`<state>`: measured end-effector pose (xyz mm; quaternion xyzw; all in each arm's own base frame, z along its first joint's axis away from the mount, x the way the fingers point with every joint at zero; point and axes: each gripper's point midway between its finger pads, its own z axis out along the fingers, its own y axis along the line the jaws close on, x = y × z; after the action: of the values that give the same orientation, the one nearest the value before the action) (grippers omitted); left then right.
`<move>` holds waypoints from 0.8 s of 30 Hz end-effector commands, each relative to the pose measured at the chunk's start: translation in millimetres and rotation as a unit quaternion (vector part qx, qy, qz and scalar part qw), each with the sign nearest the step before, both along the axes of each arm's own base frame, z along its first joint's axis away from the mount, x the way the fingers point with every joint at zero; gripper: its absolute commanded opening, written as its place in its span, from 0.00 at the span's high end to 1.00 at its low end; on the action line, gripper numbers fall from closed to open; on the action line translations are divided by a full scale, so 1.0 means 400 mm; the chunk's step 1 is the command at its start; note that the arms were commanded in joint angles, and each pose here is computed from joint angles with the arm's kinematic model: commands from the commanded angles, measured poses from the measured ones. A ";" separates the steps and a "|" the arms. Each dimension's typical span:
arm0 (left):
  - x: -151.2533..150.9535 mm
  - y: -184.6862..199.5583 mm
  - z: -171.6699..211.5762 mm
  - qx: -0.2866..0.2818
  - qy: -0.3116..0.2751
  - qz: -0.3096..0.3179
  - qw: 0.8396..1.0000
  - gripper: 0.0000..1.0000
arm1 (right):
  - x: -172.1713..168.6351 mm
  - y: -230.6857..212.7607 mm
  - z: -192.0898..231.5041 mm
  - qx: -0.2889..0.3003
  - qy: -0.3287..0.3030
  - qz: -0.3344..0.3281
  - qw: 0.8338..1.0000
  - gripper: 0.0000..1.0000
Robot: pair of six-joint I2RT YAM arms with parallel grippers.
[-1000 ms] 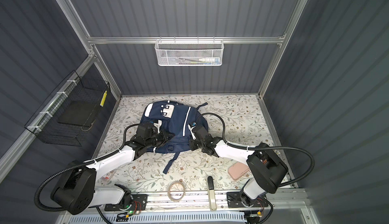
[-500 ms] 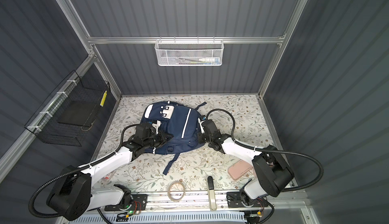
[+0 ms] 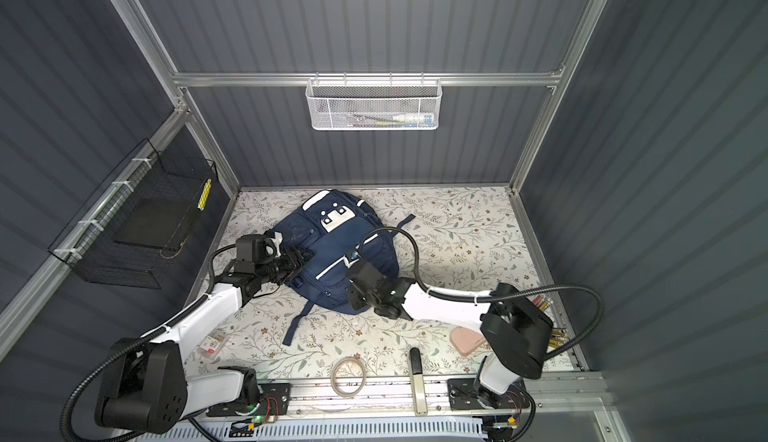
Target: Pack the student bag
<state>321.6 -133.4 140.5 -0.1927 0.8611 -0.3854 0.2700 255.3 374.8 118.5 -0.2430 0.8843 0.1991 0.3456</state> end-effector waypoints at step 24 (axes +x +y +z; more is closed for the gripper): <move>-0.100 -0.031 -0.046 0.049 0.035 -0.014 0.998 1.00 | 0.036 -0.065 -0.044 -0.002 0.005 -0.090 0.996 1.00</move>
<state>278.7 -153.0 107.9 -0.2050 0.8824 -0.3642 0.2163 246.0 390.9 96.8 -0.2151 0.8905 0.2149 0.3386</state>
